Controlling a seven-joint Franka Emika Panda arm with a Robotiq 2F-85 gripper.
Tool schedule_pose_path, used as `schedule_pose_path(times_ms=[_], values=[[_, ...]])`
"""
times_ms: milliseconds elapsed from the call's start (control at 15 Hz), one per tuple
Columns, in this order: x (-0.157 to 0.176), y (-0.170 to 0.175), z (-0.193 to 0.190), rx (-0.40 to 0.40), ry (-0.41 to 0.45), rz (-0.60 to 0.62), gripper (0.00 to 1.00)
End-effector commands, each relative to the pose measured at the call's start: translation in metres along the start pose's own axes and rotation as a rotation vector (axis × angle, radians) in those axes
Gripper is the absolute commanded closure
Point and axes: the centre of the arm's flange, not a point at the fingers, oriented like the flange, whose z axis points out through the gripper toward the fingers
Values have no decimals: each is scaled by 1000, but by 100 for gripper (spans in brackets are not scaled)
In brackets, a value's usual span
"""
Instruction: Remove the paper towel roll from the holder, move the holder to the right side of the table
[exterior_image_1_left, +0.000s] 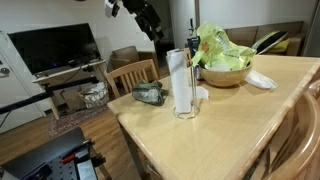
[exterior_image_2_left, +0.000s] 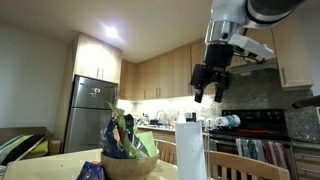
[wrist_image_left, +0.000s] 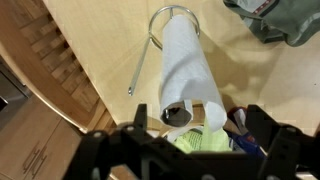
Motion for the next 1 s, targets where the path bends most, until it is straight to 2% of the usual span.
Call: schedule_pose_path(times_ms=[0, 333, 933], values=[[2, 0, 2, -15, 10, 3, 0], [7, -2, 5, -29, 21, 9, 0], [10, -5, 63, -102, 33, 33, 0]])
